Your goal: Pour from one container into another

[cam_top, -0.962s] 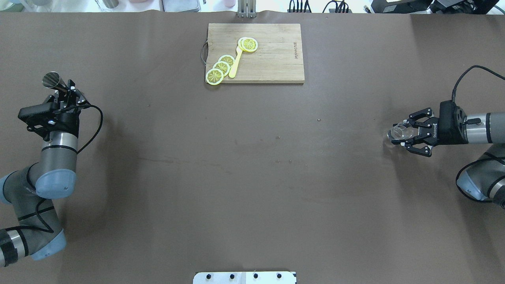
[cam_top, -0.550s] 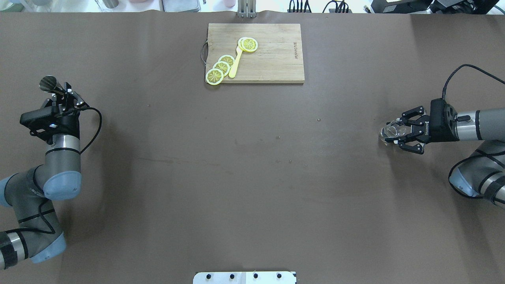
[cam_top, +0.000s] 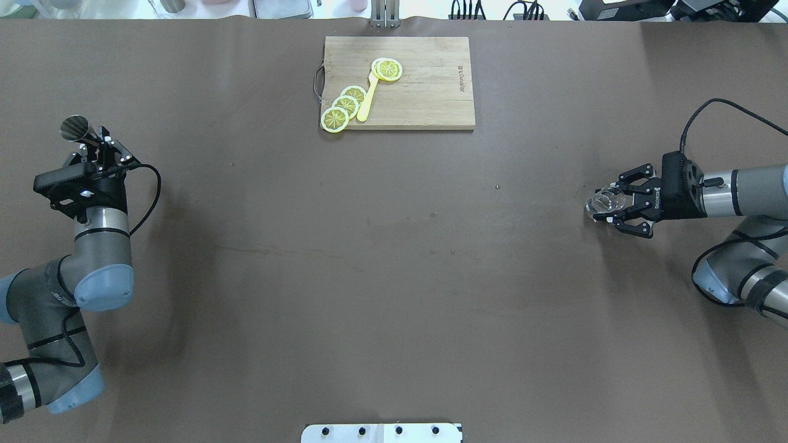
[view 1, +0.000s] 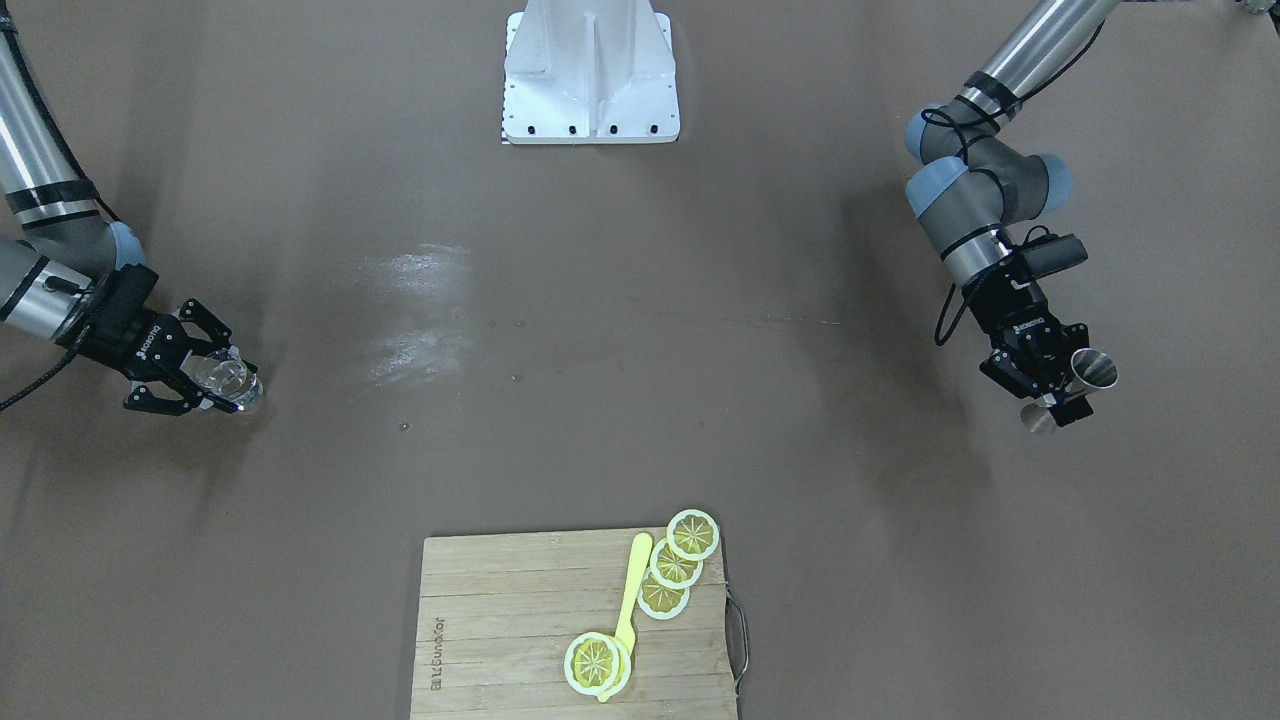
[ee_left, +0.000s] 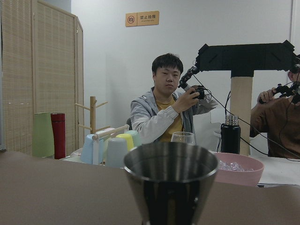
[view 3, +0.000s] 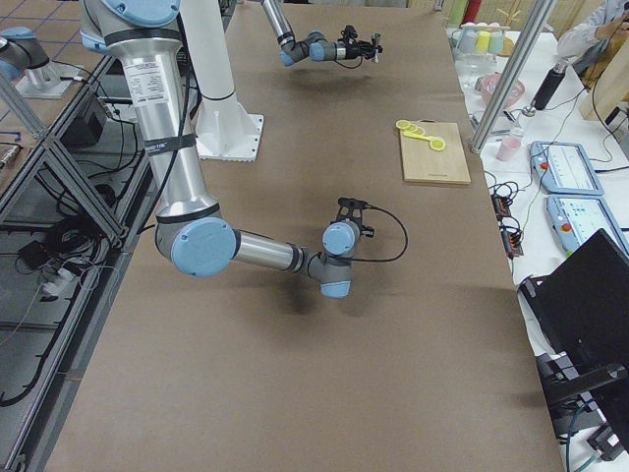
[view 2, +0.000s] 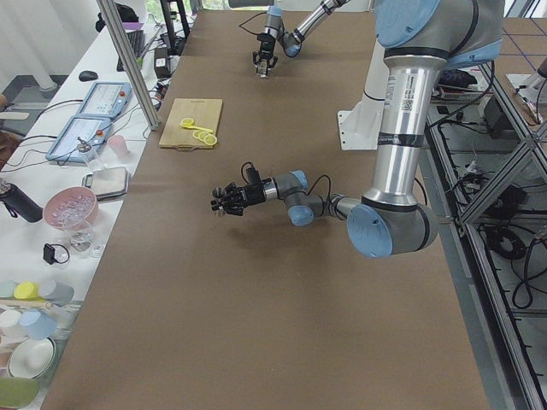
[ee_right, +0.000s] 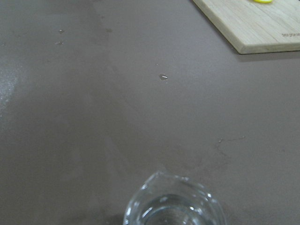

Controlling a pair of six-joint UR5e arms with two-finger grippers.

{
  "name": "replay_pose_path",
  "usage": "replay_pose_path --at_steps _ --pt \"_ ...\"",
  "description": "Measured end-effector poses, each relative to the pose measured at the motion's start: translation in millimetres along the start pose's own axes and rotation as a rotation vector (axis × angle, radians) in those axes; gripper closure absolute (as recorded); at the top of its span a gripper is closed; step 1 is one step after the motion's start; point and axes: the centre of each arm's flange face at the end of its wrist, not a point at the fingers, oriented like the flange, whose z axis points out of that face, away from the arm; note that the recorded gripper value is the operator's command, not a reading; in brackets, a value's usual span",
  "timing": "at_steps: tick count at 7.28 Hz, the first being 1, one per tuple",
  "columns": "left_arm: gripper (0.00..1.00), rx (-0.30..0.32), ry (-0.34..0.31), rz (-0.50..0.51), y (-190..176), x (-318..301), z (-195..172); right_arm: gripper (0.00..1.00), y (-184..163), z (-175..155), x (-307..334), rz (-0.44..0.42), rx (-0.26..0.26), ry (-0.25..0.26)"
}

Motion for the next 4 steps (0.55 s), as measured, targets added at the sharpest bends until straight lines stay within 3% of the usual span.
replay_pose_path --at_steps 3,4 --pt "1.0 0.003 -0.053 -0.011 7 -2 0 1.0 -2 3 -1 0.002 0.001 -0.004" --pt "1.0 -0.003 -0.055 -0.006 13 -4 -3 0.92 -3 4 -1 0.004 0.002 -0.005"
